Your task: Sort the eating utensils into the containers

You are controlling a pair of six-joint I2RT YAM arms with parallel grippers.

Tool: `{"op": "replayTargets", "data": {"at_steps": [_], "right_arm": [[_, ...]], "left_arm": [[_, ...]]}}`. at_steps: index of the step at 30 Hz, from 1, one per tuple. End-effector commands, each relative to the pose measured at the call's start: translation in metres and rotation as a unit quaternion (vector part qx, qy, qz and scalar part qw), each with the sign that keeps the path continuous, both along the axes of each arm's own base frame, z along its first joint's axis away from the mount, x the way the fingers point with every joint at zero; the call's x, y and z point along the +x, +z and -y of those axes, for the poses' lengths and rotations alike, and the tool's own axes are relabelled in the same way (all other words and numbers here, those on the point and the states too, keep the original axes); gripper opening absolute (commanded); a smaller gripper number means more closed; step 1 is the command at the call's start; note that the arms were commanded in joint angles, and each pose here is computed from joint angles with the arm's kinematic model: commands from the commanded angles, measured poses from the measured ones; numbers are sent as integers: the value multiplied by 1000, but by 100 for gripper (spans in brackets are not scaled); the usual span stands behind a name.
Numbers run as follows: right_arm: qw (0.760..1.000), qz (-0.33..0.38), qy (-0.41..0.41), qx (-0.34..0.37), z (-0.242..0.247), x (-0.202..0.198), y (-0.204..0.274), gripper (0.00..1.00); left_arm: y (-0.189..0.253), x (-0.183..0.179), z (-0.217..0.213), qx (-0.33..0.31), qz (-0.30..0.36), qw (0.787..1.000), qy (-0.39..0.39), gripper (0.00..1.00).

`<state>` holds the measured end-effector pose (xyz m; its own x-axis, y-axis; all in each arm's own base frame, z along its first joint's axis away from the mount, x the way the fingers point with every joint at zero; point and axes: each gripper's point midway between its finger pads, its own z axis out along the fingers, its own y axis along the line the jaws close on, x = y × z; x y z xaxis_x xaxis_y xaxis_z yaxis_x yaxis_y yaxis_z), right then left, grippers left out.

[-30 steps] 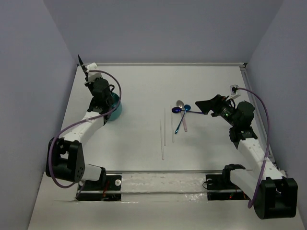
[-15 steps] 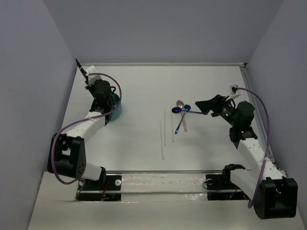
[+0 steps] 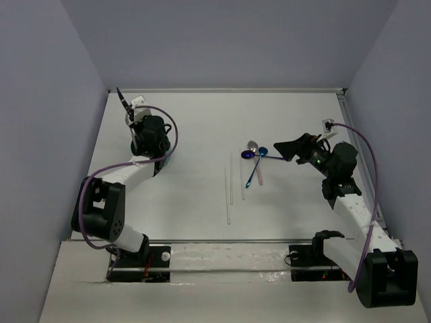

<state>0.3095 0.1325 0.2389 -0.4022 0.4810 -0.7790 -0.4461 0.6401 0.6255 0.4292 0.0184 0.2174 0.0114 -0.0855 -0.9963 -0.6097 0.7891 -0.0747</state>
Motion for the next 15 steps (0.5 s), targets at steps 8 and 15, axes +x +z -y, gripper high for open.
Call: {"op": "replayTargets", "data": {"at_steps": [8,15], "right_arm": [[999,36,11,4,-3,-2,16,97],[999,33,11,7,-4,0,14,97]], "left_arm": [[-9,-1,-6,0,14,1000,27,0],[-15,-3,-2,-8,11,999,35,5]]}}
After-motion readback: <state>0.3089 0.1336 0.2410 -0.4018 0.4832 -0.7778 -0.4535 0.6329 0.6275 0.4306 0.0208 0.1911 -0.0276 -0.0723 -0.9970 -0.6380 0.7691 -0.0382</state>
